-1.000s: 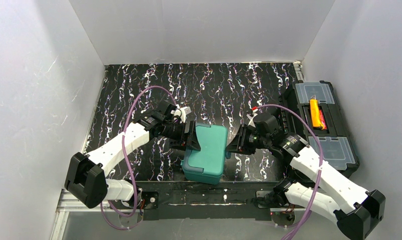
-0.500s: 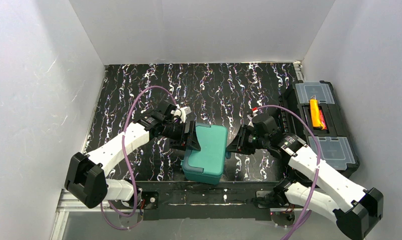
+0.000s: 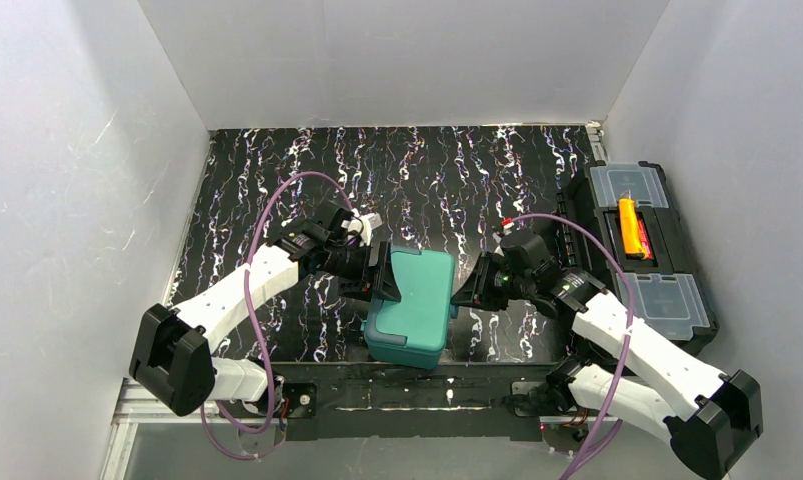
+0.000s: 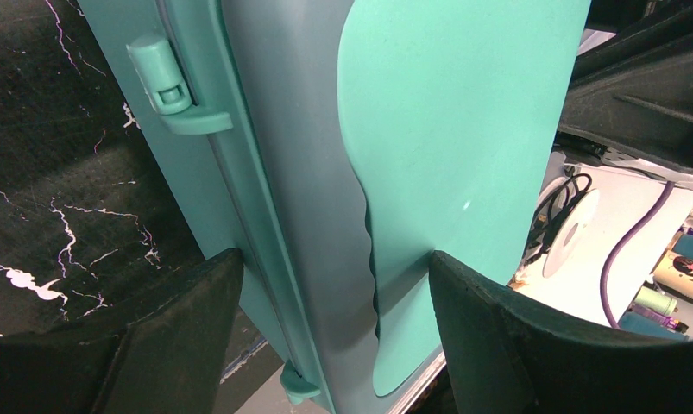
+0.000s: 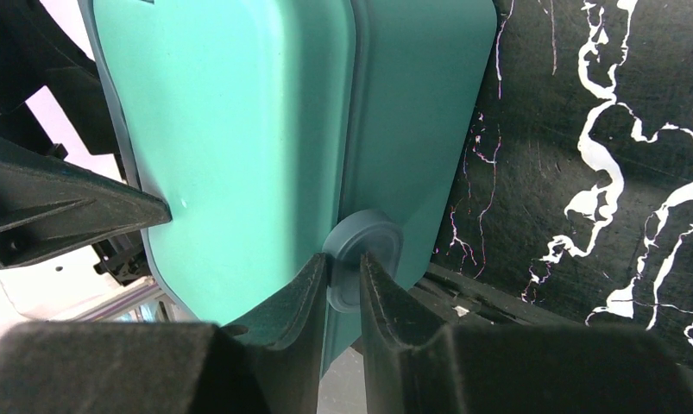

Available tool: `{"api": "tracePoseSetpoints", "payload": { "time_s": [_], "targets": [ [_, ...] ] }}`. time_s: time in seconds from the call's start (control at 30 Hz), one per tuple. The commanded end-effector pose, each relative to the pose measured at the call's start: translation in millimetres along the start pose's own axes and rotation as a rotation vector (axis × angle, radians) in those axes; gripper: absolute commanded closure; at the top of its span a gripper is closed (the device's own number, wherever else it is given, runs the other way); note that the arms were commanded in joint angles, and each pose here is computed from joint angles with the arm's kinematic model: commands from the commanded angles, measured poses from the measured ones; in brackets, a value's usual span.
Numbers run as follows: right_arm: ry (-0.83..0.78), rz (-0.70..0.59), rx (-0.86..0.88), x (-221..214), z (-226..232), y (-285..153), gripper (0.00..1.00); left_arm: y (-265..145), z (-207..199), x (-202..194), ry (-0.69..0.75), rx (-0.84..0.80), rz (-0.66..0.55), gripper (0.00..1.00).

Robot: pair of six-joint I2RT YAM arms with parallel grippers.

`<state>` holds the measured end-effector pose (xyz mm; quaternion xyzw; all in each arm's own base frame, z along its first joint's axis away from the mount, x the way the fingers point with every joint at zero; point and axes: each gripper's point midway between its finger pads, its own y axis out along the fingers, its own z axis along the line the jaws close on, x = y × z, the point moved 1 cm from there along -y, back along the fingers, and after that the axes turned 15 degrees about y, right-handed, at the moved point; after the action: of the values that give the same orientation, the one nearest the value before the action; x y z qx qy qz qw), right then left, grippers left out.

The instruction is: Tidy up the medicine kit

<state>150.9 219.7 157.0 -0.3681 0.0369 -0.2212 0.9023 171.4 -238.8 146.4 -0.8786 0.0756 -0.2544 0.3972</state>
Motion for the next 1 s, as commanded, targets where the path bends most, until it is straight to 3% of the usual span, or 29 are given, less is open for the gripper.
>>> {"api": "tracePoseSetpoints", "payload": {
  "time_s": [0.0,0.53,0.77,0.97],
  "targets": [
    [0.013,0.002,0.042,0,5,7,0.73,11,23,-17,0.008,0.107,0.075,0.25],
    [0.192,0.02,0.227,-11,4,21,0.77,20,17,-18,0.011,0.095,0.094,0.25],
    [0.154,0.0,0.223,-9,7,12,0.71,22,14,-16,0.016,0.102,0.093,0.25],
    [0.049,-0.115,0.147,7,3,-6,0.63,4,23,-5,0.065,0.213,0.063,0.24]
  ]
}}
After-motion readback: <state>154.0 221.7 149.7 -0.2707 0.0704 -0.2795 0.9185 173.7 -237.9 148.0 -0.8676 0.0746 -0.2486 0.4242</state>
